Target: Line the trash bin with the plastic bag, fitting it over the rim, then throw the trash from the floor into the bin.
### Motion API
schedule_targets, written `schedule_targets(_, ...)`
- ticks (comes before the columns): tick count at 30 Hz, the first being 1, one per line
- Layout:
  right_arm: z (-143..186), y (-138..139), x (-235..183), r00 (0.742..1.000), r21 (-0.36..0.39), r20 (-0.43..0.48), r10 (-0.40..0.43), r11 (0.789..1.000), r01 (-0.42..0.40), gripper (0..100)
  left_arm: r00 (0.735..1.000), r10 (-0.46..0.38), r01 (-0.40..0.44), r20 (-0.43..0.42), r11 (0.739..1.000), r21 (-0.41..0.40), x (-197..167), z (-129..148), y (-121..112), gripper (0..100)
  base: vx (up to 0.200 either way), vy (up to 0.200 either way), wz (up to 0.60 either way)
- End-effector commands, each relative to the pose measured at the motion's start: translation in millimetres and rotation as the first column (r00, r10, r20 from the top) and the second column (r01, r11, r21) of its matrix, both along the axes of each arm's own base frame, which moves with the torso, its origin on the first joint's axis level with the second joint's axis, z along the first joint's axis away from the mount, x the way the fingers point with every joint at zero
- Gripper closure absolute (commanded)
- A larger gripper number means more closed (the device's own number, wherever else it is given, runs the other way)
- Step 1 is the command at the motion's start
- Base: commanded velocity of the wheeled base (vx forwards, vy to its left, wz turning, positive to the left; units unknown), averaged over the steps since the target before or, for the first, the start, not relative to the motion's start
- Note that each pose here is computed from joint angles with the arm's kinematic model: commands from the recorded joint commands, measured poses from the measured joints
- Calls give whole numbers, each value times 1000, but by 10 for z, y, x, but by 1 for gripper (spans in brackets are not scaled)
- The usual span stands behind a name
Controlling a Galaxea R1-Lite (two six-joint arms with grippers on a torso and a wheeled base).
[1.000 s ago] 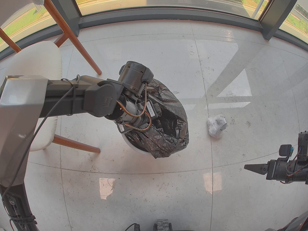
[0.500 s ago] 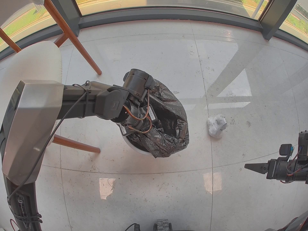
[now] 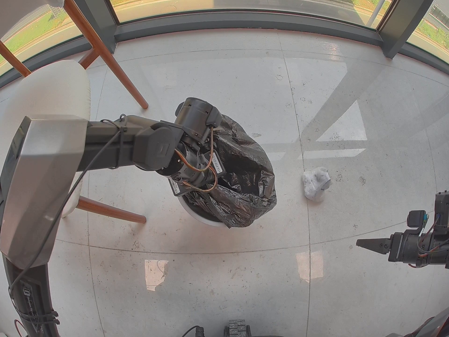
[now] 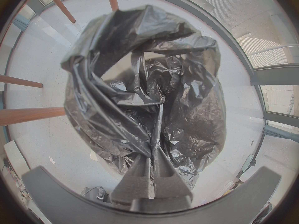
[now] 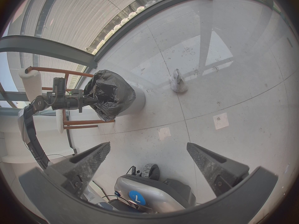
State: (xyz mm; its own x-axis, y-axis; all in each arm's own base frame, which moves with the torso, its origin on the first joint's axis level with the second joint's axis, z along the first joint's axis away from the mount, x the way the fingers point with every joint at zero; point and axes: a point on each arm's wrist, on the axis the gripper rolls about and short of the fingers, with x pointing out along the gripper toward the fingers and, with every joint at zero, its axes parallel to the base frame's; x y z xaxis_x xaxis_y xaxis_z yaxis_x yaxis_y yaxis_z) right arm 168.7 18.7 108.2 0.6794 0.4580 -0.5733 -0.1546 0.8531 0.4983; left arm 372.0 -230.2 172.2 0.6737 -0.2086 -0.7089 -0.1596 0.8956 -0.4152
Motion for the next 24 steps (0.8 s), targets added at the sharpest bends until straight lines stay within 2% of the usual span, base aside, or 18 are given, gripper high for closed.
schedule_targets(1, -4, 1, -4, 1000, 0, -2, 1, 1000, -1, 0, 999, 1, 0, 44, 1000, -21, -208, 408, 136, 100, 0, 0, 0)
schedule_targets(4, -5, 1, 3, 1000, 0, -2, 1, 1000, -1, 0, 1000, -17, 17, 0, 999, 27, -386, 527, 241, 100, 0, 0, 0)
schedule_targets(7, -5, 1, 3, 1000, 0, -2, 1, 1000, -1, 0, 999, -19, 22, -45, 997, 68, -446, 471, 295, 100, 0, 0, 0)
schedule_targets(9, -1, 1, 6, 1000, 0, 0, 1, 1000, -1, 0, 996, 31, -20, -80, 992, 128, -402, 336, 473, 100, 0, 0, 0)
schedule_targets(14, -1, 4, 5, 1000, 0, 0, 3, 1000, -3, 0, 988, 41, -15, -147, 985, 174, -448, 113, 558, 100, 0, 0, 0)
schedule_targets(16, -4, 4, 7, 1000, 0, -2, 3, 1000, -3, 0, 988, 50, -23, -148, 984, 177, -419, 5, 588, 100, 0, 0, 0)
schedule_targets(20, 1, 1, 4, 1000, 0, 1, 1, 1000, -1, 0, 994, 53, -37, -94, 985, 166, -333, -65, 659, 100, 0, 0, 0)
schedule_targets(24, -1, -2, -6, 1000, 1, -1, -1, 1000, 1, 0, 993, 40, -17, -108, 979, 205, -328, -139, 741, 100, 0, 0, 0)
